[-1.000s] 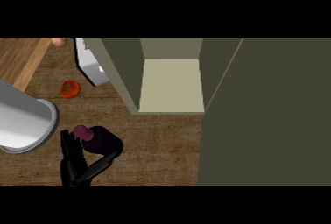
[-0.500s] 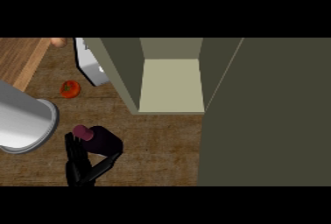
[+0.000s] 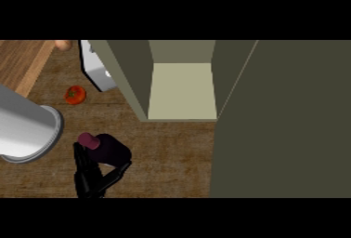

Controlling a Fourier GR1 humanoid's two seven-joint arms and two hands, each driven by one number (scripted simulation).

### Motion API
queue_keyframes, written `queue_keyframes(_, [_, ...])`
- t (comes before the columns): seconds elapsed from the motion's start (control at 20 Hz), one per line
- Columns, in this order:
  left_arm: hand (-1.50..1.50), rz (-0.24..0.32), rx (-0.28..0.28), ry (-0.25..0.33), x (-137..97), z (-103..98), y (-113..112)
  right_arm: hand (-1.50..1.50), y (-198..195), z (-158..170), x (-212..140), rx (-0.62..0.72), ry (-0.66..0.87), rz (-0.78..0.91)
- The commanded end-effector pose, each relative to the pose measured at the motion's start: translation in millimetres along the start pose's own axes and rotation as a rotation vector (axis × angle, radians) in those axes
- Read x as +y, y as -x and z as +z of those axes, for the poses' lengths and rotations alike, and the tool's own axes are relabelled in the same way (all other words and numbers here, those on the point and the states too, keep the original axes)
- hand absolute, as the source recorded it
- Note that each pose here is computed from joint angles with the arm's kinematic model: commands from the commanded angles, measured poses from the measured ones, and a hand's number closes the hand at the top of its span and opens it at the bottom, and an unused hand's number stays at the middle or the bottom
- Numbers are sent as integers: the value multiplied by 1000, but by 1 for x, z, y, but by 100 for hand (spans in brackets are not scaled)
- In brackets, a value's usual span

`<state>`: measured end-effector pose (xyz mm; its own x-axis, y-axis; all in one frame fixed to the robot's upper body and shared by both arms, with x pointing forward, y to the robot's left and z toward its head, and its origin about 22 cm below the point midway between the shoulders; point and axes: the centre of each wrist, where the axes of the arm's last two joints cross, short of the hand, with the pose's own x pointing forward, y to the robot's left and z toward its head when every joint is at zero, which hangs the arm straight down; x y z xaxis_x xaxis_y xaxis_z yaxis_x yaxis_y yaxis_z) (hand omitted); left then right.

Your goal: Pick up the wine, place it into the cabinet and close the cabinet

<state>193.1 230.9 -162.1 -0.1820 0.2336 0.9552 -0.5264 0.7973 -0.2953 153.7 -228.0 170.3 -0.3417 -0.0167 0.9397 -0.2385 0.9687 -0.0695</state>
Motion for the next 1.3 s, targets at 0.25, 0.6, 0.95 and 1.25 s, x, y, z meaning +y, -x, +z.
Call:
queue_keyframes(0.25, [150, 21, 28, 44, 13, 14, 20, -150, 5, 13, -5, -9, 9, 2])
queue_keyframes(0.6, [150, -1, 3, 61, 3, -9, 10, -150, 7, -10, 3, -5, 9, 5])
queue_keyframes(0.95, [150, 6, 181, 536, 77, 13, 0, -150, 6, 2, 3, 12, 5, 4])
queue_keyframes(1.25, [150, 56, 120, 547, 81, -2, -14, -150, 20, -3, 4, 22, 6, -6])
